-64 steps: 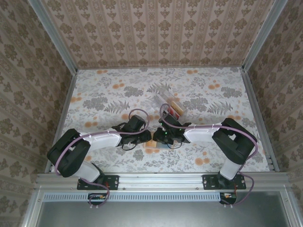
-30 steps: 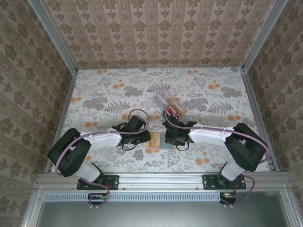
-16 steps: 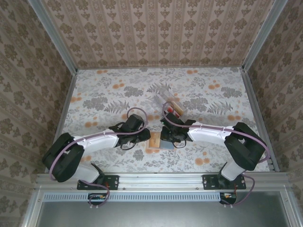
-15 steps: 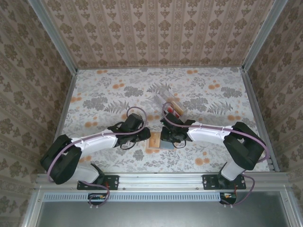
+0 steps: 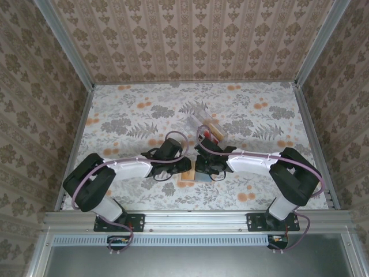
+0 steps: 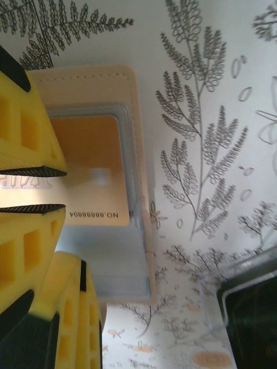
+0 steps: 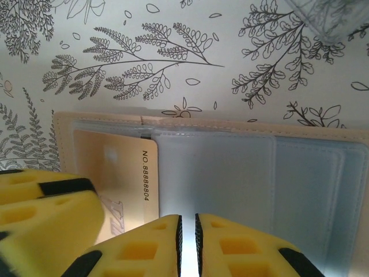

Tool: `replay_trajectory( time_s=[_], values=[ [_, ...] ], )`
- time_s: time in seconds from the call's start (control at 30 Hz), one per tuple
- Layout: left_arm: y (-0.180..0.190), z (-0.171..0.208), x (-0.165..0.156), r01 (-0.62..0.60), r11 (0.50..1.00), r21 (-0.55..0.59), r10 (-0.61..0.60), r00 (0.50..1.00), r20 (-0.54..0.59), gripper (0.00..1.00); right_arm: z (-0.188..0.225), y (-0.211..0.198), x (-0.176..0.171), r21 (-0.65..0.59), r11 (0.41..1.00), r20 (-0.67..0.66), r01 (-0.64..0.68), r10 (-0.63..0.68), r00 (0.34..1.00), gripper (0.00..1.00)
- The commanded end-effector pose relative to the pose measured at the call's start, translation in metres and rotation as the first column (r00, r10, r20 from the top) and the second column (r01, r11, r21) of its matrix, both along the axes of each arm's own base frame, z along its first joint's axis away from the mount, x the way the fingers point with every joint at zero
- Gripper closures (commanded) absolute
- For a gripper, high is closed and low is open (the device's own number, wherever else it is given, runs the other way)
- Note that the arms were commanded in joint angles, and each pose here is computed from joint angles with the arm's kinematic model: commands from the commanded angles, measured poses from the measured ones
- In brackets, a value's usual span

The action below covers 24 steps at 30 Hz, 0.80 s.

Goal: Put the credit cards into the card holder

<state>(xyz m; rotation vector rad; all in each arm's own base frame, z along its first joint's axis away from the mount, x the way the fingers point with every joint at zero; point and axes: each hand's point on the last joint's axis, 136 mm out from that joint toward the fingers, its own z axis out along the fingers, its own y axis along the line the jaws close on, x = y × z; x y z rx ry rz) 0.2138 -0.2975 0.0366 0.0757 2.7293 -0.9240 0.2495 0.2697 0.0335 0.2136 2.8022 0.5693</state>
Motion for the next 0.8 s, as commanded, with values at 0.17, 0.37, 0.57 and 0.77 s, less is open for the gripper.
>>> replay_trajectory(
  time_s=[0.17, 0.37, 0.57, 0.77],
  values=[
    [0.011, -0.02, -0.003, -0.053, 0.997, 0.061, 0.056, 0.997, -0.044, 0.79, -0.028, -0.029, -0.016, -0.119, 0.993, -0.075, 0.027, -0.036, 0.997, 0.84],
    [0.022, -0.026, -0.006, -0.069, 0.993, 0.094, 0.073, 0.996, -0.045, 0.79, -0.017, -0.043, -0.019, -0.147, 0.988, -0.045, 0.048, -0.056, 0.997, 0.84],
    [0.022, -0.024, -0.005, -0.064, 0.993, 0.096, 0.068, 0.997, -0.039, 0.79, -0.007, -0.053, -0.015, -0.203, 0.978, -0.019, 0.054, -0.059, 0.998, 0.83],
    [0.019, -0.017, -0.004, -0.054, 0.995, 0.083, 0.057, 0.998, -0.025, 0.79, 0.015, -0.03, -0.005, -0.1, 0.995, 0.032, 0.019, -0.015, 0.999, 0.82]
  ],
)
